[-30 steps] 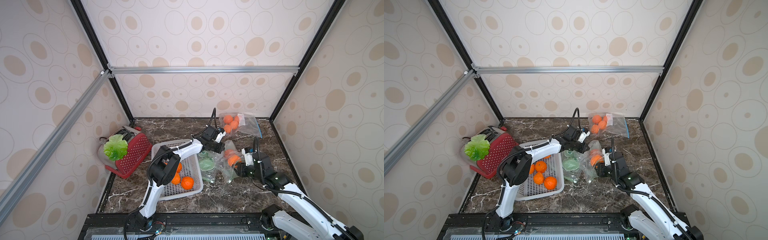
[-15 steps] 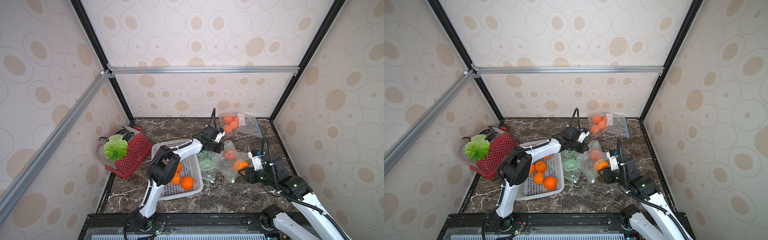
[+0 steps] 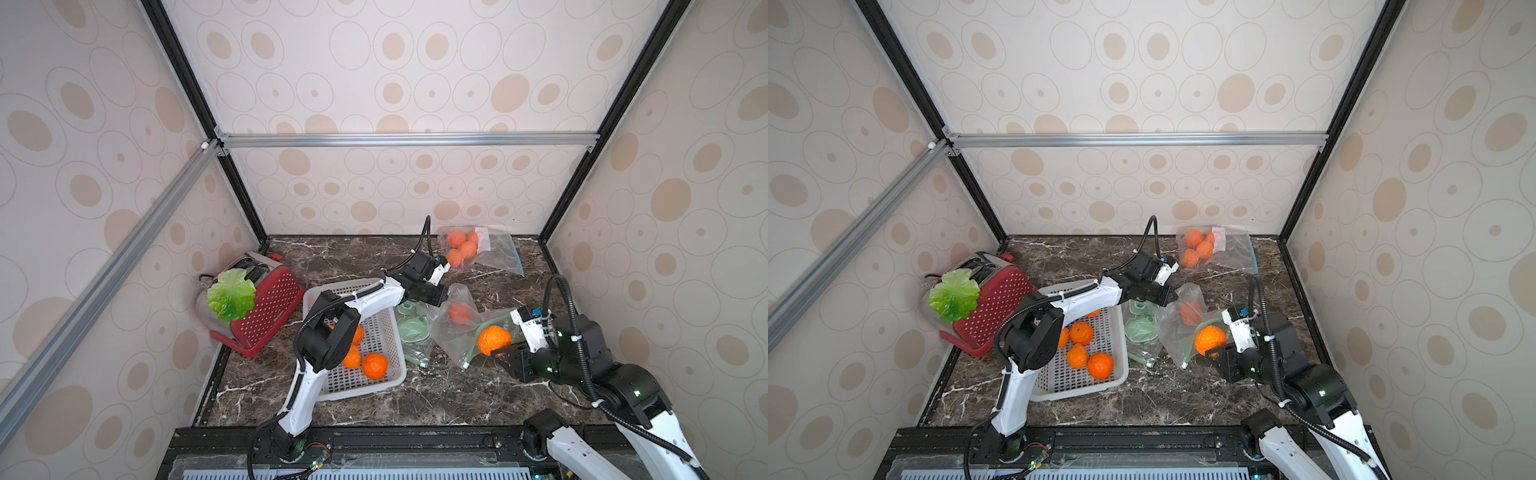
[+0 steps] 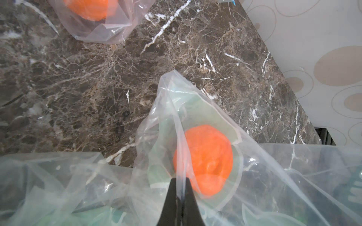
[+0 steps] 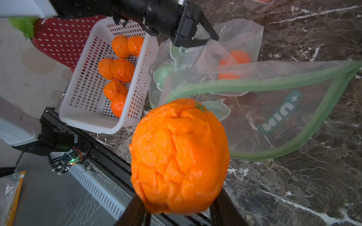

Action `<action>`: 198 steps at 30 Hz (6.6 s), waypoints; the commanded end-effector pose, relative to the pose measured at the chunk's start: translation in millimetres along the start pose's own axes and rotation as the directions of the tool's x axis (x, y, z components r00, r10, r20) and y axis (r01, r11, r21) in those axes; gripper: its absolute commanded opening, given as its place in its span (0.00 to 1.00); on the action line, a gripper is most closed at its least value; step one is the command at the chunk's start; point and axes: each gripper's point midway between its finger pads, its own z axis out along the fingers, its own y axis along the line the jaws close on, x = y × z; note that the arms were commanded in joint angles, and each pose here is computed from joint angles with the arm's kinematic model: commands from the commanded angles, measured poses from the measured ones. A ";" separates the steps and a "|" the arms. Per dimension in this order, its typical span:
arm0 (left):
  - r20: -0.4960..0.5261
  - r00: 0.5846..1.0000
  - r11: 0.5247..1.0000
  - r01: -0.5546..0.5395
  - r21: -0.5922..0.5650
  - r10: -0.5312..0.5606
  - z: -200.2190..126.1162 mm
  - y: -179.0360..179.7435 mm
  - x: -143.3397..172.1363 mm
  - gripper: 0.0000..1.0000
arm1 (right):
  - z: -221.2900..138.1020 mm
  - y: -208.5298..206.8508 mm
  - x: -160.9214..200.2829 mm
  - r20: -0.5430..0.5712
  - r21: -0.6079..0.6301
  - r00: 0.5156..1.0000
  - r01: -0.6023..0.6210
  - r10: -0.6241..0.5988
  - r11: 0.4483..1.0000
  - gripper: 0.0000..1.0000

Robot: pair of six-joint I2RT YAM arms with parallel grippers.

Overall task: Open the zip-top bag and take out the orange
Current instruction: Place the orange in the basket, then adjust the zipper food storage bag at the center of the board.

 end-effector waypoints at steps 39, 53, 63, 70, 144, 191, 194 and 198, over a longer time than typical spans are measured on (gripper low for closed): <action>0.084 0.996 0.998 0.003 0.060 -0.008 -27.9 -8.4 -28.6 0.00 | 162.0 112.4 -42.8 0.117 -0.157 0.959 0.275 -0.259 0.948 0.75; 0.081 0.996 0.997 0.019 0.069 -0.024 -24.4 -6.9 -29.1 0.00 | 41.2 -16.8 14.4 0.017 0.262 0.997 0.067 -0.074 0.963 0.43; 0.058 0.998 0.998 0.028 0.056 -0.031 -18.0 -1.4 -25.8 0.00 | 47.5 -44.9 37.8 -0.127 0.464 0.991 0.017 0.047 0.886 0.34; 0.069 0.997 0.998 0.020 0.060 -0.025 -22.6 -4.8 -31.6 0.00 | 59.6 -54.6 40.9 -0.138 0.530 0.989 0.028 0.054 0.848 0.24; 0.334 0.933 0.866 -0.271 0.420 0.130 -91.9 -128.4 -36.4 0.00 | 223.2 -94.0 67.4 0.052 0.327 0.997 -0.064 0.050 0.943 0.84; 0.119 0.985 0.981 0.107 0.162 -0.127 -4.5 -29.8 -25.3 0.00 | 215.0 -89.7 -22.1 0.319 0.179 0.940 -0.186 0.122 0.966 0.56; 0.102 0.985 0.981 0.125 0.151 -0.141 -1.7 -20.4 -23.4 0.00 | 225.4 -108.2 -29.0 0.298 0.211 0.939 -0.237 0.169 0.948 0.56; 0.074 0.987 0.979 0.129 0.158 -0.142 3.2 -18.0 -17.1 0.00 | 243.9 -124.3 -34.6 0.243 0.218 0.945 -0.274 0.220 0.937 0.60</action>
